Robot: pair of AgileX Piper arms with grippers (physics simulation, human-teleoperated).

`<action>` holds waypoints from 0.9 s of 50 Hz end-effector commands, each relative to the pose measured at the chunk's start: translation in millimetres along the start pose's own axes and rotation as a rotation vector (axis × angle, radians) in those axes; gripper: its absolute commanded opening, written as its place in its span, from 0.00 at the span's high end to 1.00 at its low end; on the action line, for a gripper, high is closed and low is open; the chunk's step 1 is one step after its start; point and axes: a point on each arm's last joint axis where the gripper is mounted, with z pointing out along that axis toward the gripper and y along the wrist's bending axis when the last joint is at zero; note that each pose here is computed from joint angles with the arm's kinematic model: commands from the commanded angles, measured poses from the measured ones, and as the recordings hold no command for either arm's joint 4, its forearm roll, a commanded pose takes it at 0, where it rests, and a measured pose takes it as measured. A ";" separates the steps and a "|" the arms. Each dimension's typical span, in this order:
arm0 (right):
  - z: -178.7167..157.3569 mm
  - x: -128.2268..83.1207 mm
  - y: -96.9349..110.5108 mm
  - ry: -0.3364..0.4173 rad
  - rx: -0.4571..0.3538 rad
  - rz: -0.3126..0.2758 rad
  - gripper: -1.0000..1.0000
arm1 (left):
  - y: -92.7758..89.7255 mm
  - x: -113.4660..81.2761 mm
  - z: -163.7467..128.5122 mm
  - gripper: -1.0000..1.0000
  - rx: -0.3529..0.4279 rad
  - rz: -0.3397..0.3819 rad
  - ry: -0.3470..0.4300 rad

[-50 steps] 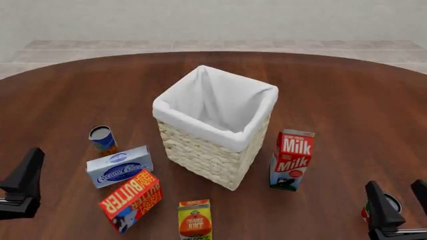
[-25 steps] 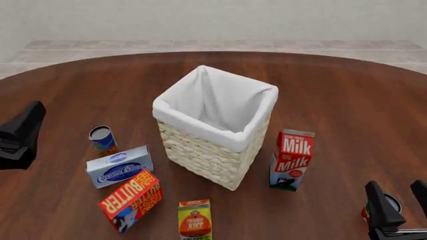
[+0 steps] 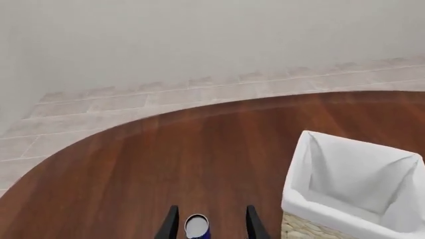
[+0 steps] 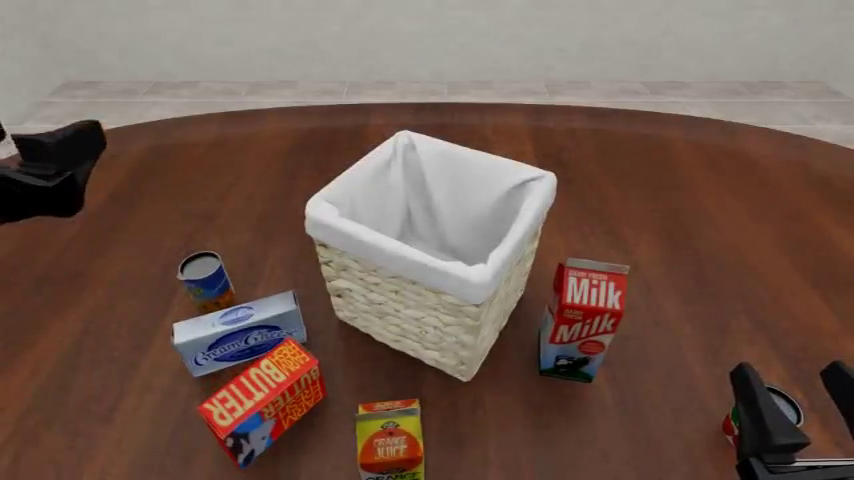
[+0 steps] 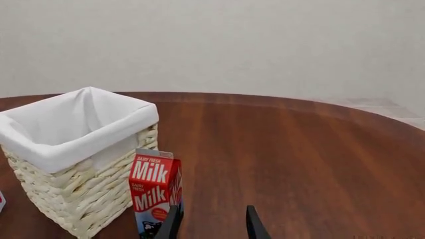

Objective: Pick up the alphabet soup and the tomato sauce, and put them in the basket.

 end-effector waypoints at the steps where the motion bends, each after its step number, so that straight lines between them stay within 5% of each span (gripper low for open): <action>1: 0.2 0.6 0.0 0.004 0.000 0.001 0.00 | 5.2 -9.9 24.9 0.00 -0.016 -0.030 0.124; 7: 0.1 0.8 0.0 0.005 0.000 0.003 0.00 | 7.9 -4.7 42.5 0.00 -0.025 -0.040 0.195; 9: 0.2 1.0 0.0 0.006 0.000 0.006 0.00 | 4.3 2.4 52.6 0.00 -0.013 -0.100 0.252; 19: 0.0 1.1 -0.2 0.007 0.003 0.012 0.00 | 22.3 22.4 84.8 0.00 -0.071 -0.062 0.410; 34: 0.0 1.5 -0.2 0.010 0.004 0.011 0.00 | 19.8 59.3 118.9 0.00 -0.048 -0.059 0.574; 45: 1.0 1.9 -0.1 0.016 0.002 0.009 0.00 | 14.0 71.1 140.0 0.00 -0.043 -0.113 0.608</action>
